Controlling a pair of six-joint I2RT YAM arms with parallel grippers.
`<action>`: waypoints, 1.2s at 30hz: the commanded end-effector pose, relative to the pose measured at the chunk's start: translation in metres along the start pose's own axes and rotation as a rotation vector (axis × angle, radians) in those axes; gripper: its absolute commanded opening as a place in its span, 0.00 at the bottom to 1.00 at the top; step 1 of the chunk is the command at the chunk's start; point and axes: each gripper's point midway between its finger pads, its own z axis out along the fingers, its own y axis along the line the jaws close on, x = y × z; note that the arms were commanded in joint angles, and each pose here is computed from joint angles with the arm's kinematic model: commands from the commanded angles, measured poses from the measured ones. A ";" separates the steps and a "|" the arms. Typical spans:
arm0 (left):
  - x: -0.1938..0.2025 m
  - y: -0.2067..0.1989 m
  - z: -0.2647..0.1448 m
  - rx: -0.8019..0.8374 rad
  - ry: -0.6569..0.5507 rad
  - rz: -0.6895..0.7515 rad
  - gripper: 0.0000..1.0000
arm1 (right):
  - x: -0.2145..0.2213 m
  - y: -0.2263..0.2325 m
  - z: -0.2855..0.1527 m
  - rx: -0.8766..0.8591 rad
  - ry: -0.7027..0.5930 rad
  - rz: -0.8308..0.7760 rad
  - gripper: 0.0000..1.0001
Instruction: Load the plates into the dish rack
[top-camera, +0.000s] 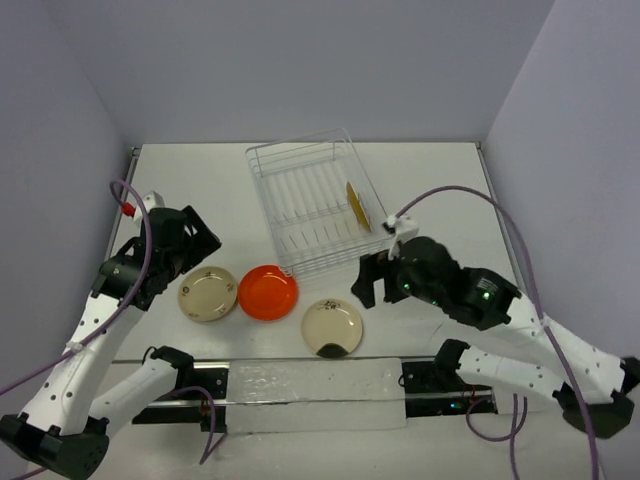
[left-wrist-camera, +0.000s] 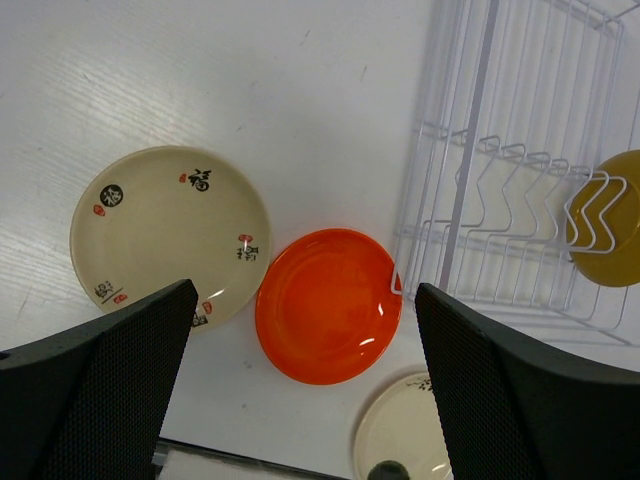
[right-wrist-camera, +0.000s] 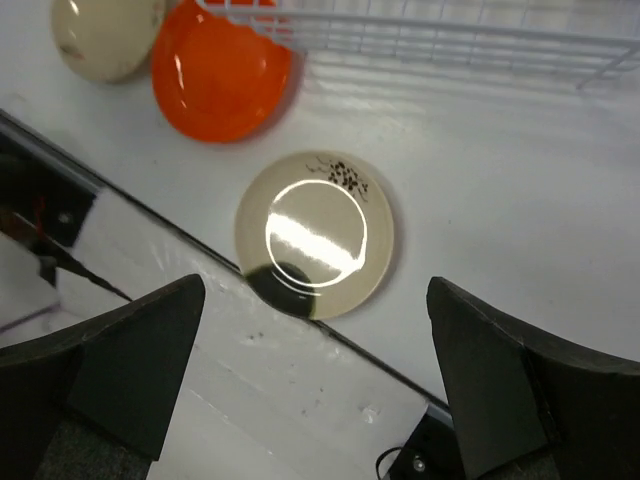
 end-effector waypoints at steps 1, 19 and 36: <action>-0.001 -0.003 -0.002 0.013 0.007 -0.007 0.99 | 0.031 0.024 0.018 0.104 0.070 -0.124 1.00; 0.012 -0.005 -0.004 0.058 0.048 -0.024 0.99 | 0.136 0.150 0.114 -0.017 0.216 -0.769 0.89; 0.008 -0.006 -0.012 0.075 0.044 -0.025 0.99 | 0.165 0.098 0.149 0.195 0.293 -0.718 0.55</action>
